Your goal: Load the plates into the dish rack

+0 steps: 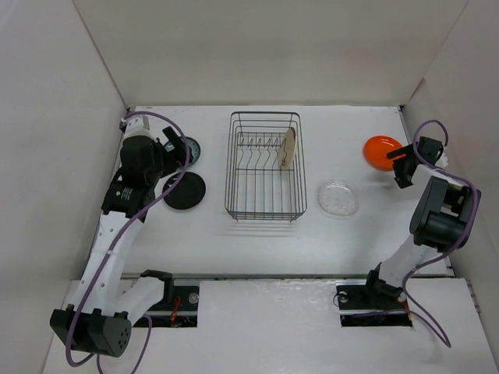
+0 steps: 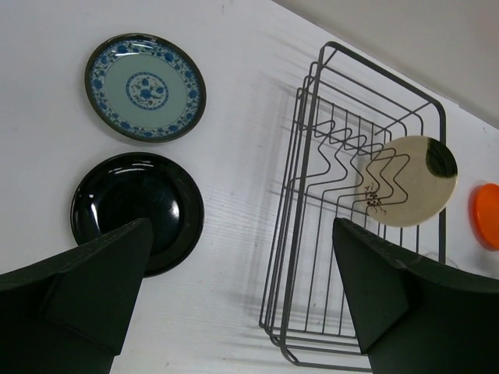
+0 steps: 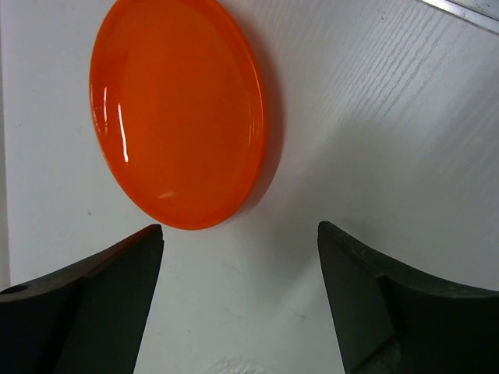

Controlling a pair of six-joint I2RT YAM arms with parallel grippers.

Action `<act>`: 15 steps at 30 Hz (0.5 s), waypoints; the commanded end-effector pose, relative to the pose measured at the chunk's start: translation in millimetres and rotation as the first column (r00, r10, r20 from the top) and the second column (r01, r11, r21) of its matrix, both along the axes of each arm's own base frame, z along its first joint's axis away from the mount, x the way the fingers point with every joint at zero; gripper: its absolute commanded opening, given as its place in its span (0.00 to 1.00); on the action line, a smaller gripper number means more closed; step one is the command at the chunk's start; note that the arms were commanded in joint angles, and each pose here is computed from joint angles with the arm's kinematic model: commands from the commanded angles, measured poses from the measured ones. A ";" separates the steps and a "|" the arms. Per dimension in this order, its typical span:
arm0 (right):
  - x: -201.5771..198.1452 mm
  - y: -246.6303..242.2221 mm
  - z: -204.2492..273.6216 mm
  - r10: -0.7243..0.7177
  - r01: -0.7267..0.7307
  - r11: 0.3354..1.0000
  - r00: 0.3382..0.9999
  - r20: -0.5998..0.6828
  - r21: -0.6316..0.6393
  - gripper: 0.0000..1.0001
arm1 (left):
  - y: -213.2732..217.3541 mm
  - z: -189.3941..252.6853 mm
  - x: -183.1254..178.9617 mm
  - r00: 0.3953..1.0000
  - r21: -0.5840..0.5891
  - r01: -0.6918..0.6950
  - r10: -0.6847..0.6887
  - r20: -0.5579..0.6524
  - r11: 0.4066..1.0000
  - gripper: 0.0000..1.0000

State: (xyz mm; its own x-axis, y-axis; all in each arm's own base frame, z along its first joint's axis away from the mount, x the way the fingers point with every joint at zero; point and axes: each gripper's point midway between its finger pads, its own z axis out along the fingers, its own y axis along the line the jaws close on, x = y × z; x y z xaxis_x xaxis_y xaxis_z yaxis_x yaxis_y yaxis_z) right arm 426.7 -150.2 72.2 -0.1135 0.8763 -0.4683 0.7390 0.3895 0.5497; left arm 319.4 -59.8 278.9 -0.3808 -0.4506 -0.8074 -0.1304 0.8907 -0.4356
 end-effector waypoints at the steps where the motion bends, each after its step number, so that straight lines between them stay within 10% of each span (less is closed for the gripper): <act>1: 27.8 -10.2 26.3 0.003 0.001 0.999 0.995 0.101 -0.037 0.84 | 0.0 13.9 6.1 0.998 -0.004 0.012 -0.012 0.063 1.000 1.00; 15: 48.7 -18.2 -11.2 0.032 -0.032 0.999 0.999 0.018 -0.021 0.50 | 6.9 11.8 6.3 0.998 0.004 -0.016 0.016 0.055 1.000 1.00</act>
